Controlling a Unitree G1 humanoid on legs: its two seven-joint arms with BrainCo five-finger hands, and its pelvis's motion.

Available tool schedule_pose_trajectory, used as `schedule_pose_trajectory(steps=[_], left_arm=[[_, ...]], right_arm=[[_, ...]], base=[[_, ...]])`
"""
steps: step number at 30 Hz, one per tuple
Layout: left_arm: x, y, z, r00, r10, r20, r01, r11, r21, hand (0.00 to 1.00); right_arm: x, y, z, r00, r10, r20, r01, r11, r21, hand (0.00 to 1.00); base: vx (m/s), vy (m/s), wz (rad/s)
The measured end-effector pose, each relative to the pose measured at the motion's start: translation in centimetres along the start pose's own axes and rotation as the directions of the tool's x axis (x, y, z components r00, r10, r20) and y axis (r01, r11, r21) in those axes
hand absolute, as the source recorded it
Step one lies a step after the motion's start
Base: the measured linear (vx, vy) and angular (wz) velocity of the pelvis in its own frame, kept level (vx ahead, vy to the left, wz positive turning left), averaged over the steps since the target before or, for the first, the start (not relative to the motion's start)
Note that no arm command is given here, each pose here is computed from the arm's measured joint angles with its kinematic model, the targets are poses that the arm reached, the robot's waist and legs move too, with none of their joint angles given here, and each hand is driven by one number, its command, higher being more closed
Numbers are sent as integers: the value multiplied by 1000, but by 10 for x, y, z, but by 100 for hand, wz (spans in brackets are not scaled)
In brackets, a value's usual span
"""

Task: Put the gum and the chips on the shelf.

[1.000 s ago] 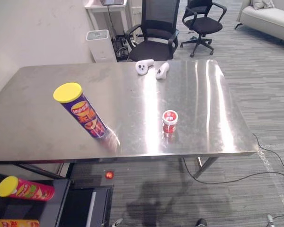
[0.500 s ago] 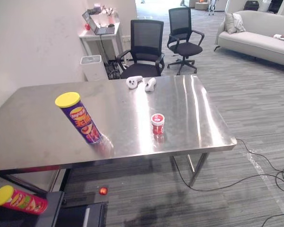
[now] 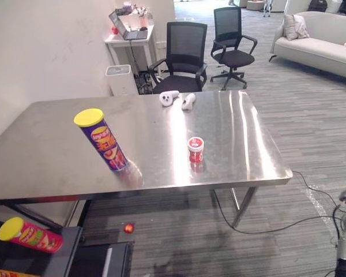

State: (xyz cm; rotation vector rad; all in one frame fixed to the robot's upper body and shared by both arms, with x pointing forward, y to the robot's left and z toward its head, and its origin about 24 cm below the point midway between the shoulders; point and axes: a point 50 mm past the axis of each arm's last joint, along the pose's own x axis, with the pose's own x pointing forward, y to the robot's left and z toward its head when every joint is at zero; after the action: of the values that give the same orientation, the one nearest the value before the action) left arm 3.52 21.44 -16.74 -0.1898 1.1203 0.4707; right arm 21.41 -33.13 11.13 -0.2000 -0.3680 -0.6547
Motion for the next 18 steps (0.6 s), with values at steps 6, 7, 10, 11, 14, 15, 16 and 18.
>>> schedule_pose_trajectory(steps=[6,7,10,11,14,15,16,18], left_arm=[[0,0,1,1000,-14,4,14,1000,23,0],[0,0,1,1000,-14,4,14,1000,25,0],[0,0,2,1000,-17,5,16,999,32,0],[0,0,2,1000,-16,6,16,999,32,0],[1,1,4,1000,-14,12,14,999,35,0],[1,4,6,1000,-8,17,7,999,45,0],[2,5,7,1000,-8,18,7,999,54,0],[2,5,8,1000,-10,19,8,996,85,0]], right_arm=[[-5,35,-2,977,212,-10,-212,977,11,0],[-7,42,-3,969,247,-16,-247,969,17,0],[-11,57,-5,949,314,-23,-313,949,32,0],[-12,62,-5,944,330,-24,-329,944,36,0],[-11,73,-10,933,359,-40,-357,933,52,0],[-11,76,-11,930,365,-45,-363,930,56,0],[-11,78,-11,928,368,-48,-366,929,58,0],[-9,86,-12,921,386,-51,-383,921,68,0]], base=[[5,-18,19],[17,-29,26],[6,-21,22],[-2,-18,20],[-19,-24,13],[-23,-22,22],[-22,-27,22],[-17,-25,21]])
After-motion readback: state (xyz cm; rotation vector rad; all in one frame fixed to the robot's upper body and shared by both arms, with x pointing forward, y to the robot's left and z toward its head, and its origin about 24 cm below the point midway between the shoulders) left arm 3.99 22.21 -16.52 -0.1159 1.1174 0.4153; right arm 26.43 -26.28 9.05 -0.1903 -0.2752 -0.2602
